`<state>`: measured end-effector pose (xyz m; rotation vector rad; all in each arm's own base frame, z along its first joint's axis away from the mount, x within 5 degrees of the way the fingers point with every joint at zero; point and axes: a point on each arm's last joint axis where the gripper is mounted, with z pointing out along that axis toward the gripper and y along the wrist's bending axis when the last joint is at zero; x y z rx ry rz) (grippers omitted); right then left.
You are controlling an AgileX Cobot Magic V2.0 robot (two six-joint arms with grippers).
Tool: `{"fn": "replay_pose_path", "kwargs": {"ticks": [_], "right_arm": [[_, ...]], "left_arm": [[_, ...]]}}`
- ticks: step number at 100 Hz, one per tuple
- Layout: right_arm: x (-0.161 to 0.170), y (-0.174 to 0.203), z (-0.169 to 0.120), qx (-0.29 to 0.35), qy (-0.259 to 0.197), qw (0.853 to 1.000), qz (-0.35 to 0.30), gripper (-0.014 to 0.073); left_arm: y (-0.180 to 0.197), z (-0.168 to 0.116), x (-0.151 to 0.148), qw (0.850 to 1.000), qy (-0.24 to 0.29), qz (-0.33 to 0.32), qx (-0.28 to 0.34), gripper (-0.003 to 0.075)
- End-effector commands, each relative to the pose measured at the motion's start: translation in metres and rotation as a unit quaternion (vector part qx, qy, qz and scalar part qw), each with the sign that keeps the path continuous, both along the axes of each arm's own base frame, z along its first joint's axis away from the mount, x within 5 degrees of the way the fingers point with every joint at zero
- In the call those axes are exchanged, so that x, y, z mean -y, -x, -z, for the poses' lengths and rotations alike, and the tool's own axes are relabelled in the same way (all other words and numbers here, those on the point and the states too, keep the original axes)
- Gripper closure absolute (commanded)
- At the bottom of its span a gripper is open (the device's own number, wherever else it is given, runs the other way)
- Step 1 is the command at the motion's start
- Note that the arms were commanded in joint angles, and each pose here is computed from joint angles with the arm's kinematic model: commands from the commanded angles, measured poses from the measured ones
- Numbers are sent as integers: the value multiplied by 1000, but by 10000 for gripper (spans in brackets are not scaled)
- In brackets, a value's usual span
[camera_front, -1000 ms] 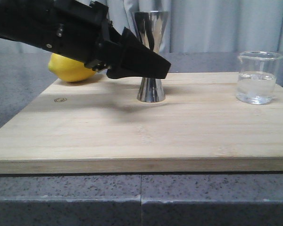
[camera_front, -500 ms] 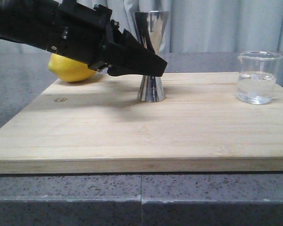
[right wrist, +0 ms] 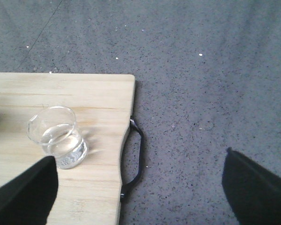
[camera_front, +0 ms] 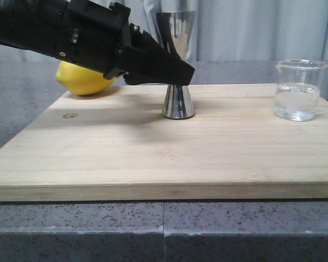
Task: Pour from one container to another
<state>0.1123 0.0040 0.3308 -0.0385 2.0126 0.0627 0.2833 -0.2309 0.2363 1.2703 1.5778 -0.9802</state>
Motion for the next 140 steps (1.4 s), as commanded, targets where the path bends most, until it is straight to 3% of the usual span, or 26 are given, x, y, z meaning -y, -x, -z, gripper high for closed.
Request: {"fn": "replay_pose_path", "kwargs": {"ticks": [1,50,104,140], "right_arm": [[1,-3,-17,53,4,999,3,-51],[-6,-2,-21,50,2,998,-33,-51],[-22,-28,-10,10,-33,991,-126,-51],[-36,-40,-1,-15,-29,984,-175,-51]], "left_arm": [[7,-30,5,998,58,17,16,631],[10,-55,3,996,49,39,57,638],[9,-53,2,998,44,30,44,638],[9,-53,2,998,43,30,45,638]]}}
